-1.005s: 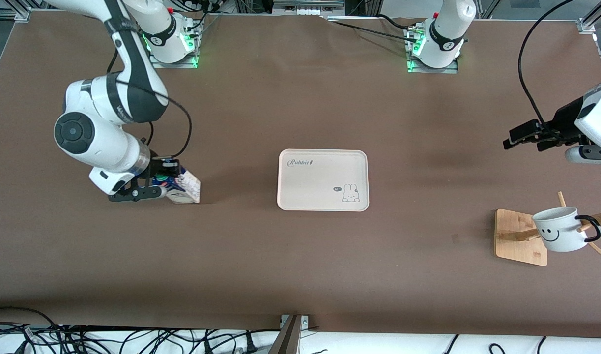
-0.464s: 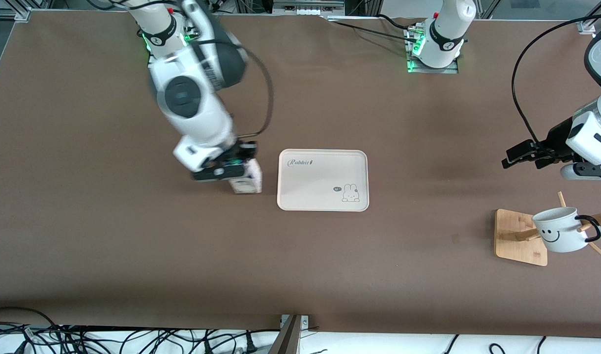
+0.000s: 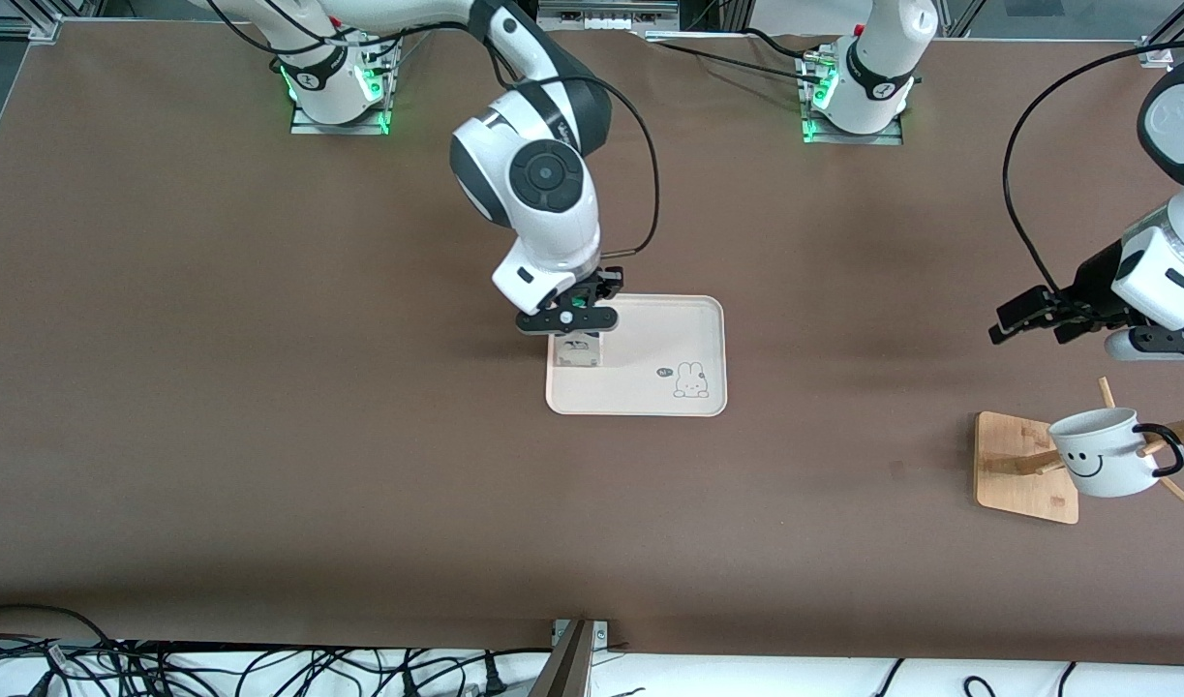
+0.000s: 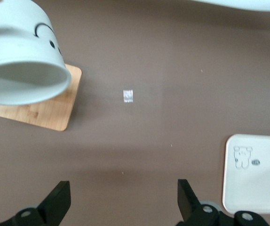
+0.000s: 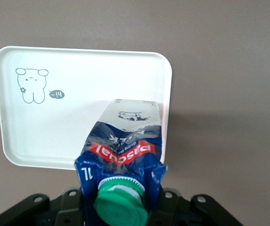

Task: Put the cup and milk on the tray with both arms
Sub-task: 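Carry the milk carton onto the tray while the left gripper reaches the mug, then open the right gripper to release the carton on the tray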

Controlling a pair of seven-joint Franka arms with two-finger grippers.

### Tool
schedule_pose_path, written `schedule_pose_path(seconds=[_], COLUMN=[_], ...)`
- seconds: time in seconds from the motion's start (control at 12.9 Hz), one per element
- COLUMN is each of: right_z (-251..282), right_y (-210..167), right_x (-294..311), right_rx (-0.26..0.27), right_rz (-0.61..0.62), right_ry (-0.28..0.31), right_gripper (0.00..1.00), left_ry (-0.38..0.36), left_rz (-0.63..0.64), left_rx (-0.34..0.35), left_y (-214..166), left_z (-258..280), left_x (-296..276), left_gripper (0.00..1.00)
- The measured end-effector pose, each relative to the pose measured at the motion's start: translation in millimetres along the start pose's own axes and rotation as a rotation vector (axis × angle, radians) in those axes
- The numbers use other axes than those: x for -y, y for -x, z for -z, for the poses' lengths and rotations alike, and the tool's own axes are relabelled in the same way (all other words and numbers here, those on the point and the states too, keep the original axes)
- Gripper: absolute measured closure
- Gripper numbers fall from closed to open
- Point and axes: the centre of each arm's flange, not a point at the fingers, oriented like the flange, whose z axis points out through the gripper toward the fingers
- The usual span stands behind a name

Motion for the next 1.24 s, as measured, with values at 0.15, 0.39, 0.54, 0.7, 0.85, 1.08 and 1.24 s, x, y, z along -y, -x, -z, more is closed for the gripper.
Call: schedule_pose_path(seconds=[0.15,0.39,0.54,0.7,0.85,1.08,1.24], right_z=[-12,-26,-33,-32,-14,39,81], right_y=[-5,-7,-8,-9,-16,-27,-40], right_x=[-1,-1,-2,-1,1,-8,-38], right_rx=[0.003,0.012,0.017,0.01,-0.024,-0.084,-0.103], right_rz=[-0.005,-0.007,-0.01,-0.016,-0.021,-0.039,-0.079], right_ry=[0.008,0.018,0.023,0.019,-0.006,-0.045,-0.044], right_gripper=[0.53,0.52,0.48,0.26,0.05,0.0,0.0], left_ry=[-0.002,0.001,0.001,-0.006,-0.017,-0.024,-0.02], left_rz=[0.063,0.111,0.137,0.152,0.16,0.162,0.177], left_rx=[-0.077,-0.187,-0.27,-0.372,-0.475,-0.578,-0.625], left_y=[7,18,24,32,41,49,50], left_z=[-11,-15,-19,-27,-35,-39,-37], left_x=[3,5,8,14,20,22,21], left_gripper=[0.0,0.0,0.0,0.0,0.0,0.0,0.0])
